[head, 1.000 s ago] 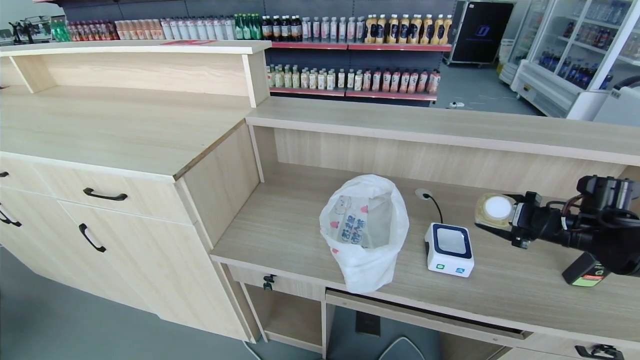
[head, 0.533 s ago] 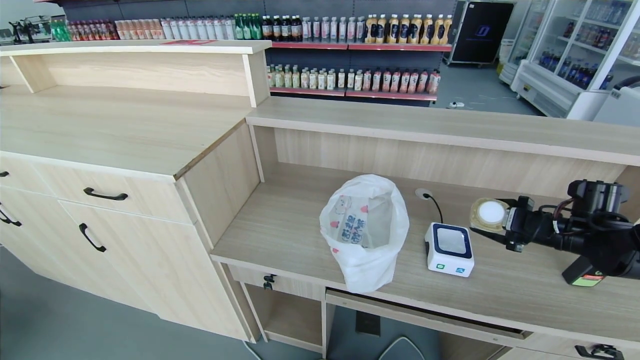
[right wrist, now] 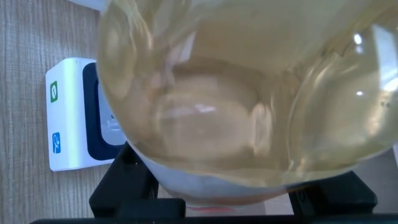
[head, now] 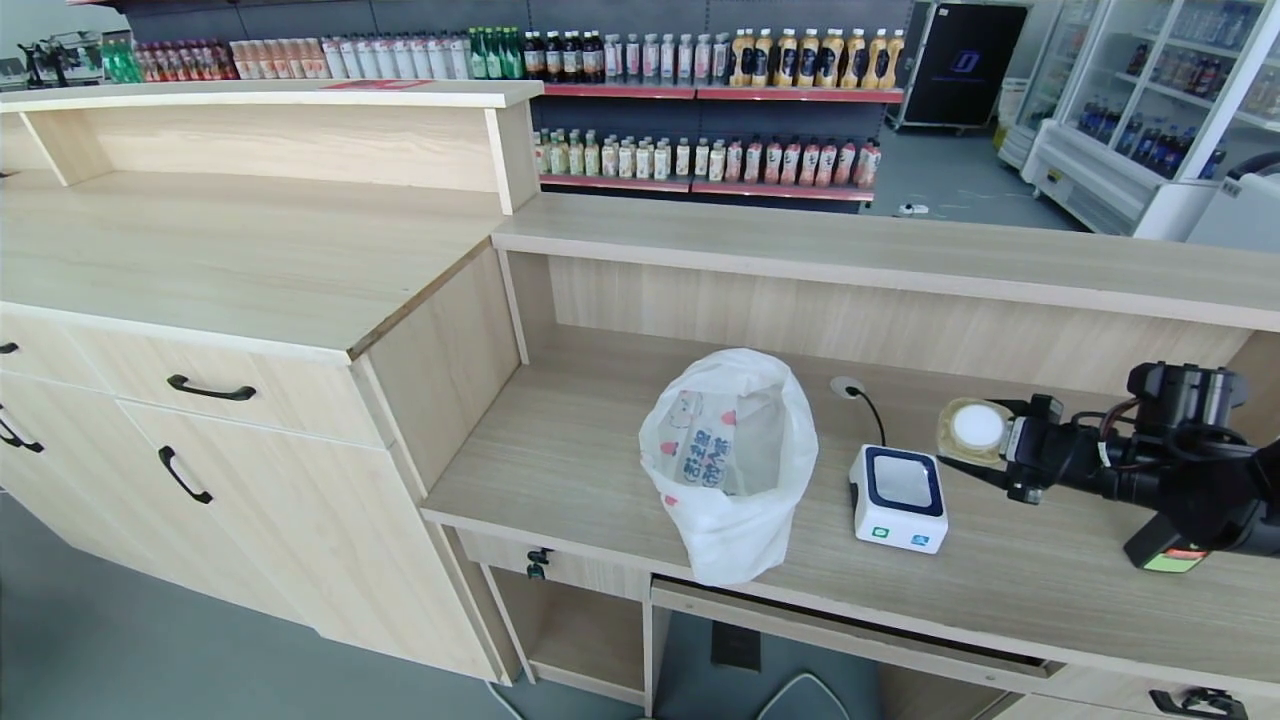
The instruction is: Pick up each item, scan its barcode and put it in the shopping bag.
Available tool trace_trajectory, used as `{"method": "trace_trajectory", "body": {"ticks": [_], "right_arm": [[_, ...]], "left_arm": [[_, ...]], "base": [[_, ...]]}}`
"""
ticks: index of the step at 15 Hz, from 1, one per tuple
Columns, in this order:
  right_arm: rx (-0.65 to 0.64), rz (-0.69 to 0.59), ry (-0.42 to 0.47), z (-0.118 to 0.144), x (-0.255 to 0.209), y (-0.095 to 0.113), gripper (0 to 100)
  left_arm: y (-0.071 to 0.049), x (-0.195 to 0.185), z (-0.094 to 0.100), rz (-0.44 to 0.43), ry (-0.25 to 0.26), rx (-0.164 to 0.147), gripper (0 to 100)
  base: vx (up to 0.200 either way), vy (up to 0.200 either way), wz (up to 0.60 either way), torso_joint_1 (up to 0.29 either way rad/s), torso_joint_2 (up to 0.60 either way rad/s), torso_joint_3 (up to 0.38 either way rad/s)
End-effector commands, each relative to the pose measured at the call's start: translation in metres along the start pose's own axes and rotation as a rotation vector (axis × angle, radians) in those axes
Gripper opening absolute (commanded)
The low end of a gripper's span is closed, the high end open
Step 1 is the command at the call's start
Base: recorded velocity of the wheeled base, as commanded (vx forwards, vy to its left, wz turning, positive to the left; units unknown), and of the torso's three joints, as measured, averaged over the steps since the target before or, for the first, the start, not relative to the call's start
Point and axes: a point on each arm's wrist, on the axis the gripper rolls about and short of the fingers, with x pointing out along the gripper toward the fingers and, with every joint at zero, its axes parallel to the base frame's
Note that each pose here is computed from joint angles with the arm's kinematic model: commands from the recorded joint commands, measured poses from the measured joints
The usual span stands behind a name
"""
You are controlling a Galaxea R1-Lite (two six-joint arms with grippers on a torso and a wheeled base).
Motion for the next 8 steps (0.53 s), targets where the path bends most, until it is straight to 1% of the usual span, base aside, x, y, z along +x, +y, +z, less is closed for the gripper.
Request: {"method": "trace_trajectory", "body": {"ticks": [1,8], "right_arm": [[0.001,0.002,-0.001,-0.0012,0.001,0.0004,0],[0.001,0.01,-0.011,-0.0021,0.0084,0.0025,0]], "left_arm": [[0.0,0.0,0.0,0.0,-0.001,0.0,100],[0.0,0.0,0.0,0.0,-0.001,0.0,100]], "base": [[0.0,0.0,0.0,0.0,0.0,0.0],[0.0,0.0,0.0,0.0,0.0,0.0]]}}
